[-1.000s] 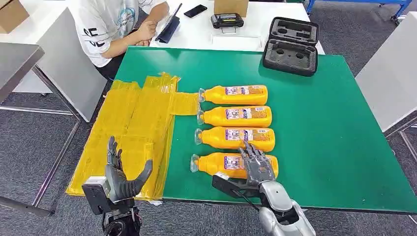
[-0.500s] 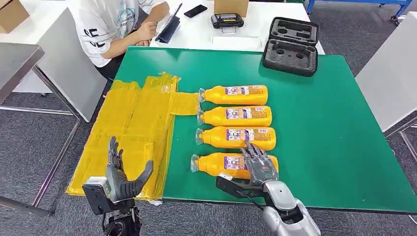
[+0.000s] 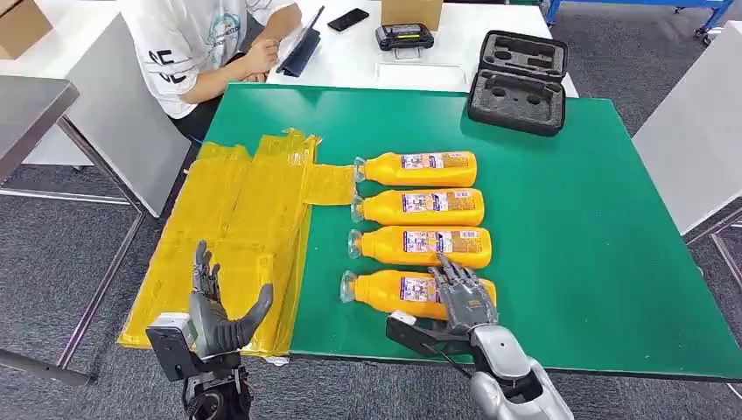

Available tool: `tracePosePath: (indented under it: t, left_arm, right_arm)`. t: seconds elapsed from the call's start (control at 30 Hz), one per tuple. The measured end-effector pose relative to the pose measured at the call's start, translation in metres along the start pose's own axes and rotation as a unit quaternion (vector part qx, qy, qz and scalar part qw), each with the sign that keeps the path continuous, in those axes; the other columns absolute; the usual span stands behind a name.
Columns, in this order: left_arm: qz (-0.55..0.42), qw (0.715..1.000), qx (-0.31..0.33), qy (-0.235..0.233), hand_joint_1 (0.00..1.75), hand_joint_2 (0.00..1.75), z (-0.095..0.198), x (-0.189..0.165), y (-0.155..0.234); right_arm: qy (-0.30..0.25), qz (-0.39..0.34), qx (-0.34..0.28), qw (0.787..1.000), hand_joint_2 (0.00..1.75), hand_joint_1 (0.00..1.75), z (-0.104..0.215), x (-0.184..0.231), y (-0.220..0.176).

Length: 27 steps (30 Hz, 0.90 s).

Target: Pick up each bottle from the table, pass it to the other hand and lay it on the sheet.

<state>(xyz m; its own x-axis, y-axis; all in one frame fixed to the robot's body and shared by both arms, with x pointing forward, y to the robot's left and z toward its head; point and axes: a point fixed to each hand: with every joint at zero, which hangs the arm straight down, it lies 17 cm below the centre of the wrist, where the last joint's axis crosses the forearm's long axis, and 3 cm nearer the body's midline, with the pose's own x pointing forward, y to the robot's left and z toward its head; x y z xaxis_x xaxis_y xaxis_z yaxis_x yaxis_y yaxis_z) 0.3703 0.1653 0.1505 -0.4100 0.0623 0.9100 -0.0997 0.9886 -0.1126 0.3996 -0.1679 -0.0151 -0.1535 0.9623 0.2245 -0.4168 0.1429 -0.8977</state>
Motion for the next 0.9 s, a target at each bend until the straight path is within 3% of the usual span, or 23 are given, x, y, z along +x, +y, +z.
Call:
tracePosePath:
  t: [0.3, 0.8, 0.9]
  left_arm:
    - [0.001, 1.0, -0.002, -0.002, 0.0, 1.75, -0.0012, 0.0009, -0.0028]
    - [0.0, 1.0, -0.003, -0.003, 0.0, 1.75, -0.001, 0.0011, -0.0036]
    - [0.0, 1.0, -0.003, -0.003, 0.0, 1.75, -0.0009, 0.001, -0.0035]
  right_arm:
    - [0.0, -0.001, 0.002, 1.0, 1.75, 0.79, 0.0022, -0.0002, 0.0021]
    - [0.002, -0.004, 0.006, 1.0, 1.75, 0.77, 0.0034, 0.0, 0.0036]
    - [0.002, -0.004, 0.006, 1.0, 1.75, 0.86, 0.0034, 0.0, 0.0037]
